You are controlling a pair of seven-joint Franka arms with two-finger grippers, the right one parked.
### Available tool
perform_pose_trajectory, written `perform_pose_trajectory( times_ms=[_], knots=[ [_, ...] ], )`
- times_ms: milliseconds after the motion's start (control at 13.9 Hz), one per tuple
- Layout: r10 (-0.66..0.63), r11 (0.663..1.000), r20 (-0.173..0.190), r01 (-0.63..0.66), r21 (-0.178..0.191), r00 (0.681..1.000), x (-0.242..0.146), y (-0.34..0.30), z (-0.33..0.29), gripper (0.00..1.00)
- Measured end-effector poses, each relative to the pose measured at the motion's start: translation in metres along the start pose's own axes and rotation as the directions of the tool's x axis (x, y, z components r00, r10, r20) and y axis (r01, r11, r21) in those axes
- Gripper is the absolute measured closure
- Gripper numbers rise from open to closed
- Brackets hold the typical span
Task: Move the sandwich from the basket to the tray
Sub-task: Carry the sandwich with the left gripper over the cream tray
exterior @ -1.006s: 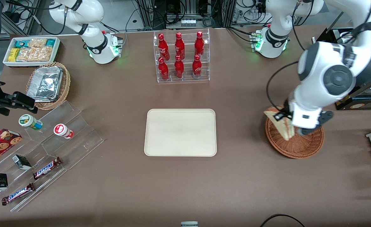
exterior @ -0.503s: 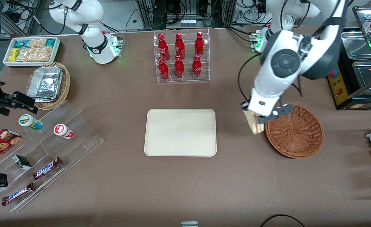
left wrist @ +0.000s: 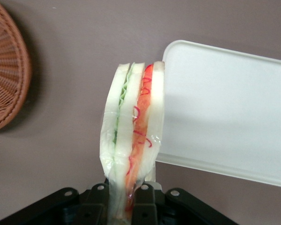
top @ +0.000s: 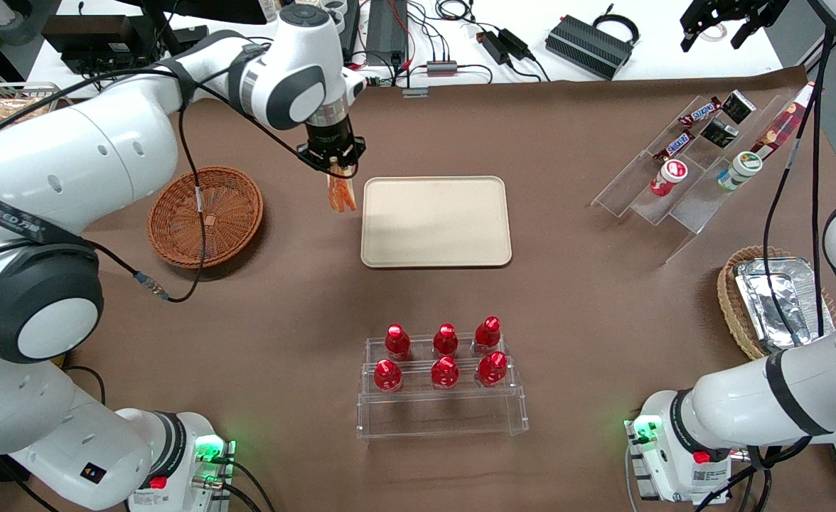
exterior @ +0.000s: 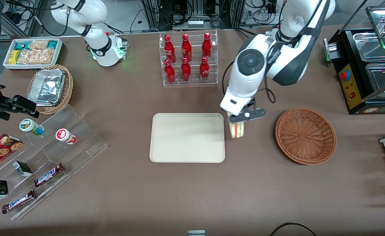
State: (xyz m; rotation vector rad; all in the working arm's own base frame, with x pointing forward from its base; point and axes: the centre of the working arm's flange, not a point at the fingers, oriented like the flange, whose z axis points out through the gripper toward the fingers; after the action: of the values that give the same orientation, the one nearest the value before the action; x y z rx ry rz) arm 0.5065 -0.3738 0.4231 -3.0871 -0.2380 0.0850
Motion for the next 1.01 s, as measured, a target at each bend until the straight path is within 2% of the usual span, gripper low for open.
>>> perform_pose_trajectory(
  times_ms=[287, 503, 718, 862, 1006],
  knots=[
    [0.077, 0.997, 0.009, -0.077, 0.009, 0.997, -0.02, 0.049, 0.03, 0.83],
    [0.101, 0.995, 0.025, -0.101, 0.02, 0.995, -0.02, 0.075, 0.061, 0.83],
    [0.119, 0.993, 0.012, -0.12, 0.022, 0.993, -0.017, 0.09, 0.087, 0.83],
    [0.132, 0.99, 0.007, -0.132, 0.046, 0.991, -0.019, 0.096, 0.106, 0.83],
    [0.135, 0.989, -0.013, -0.134, 0.062, 0.991, -0.023, 0.105, 0.126, 0.83]
  ],
)
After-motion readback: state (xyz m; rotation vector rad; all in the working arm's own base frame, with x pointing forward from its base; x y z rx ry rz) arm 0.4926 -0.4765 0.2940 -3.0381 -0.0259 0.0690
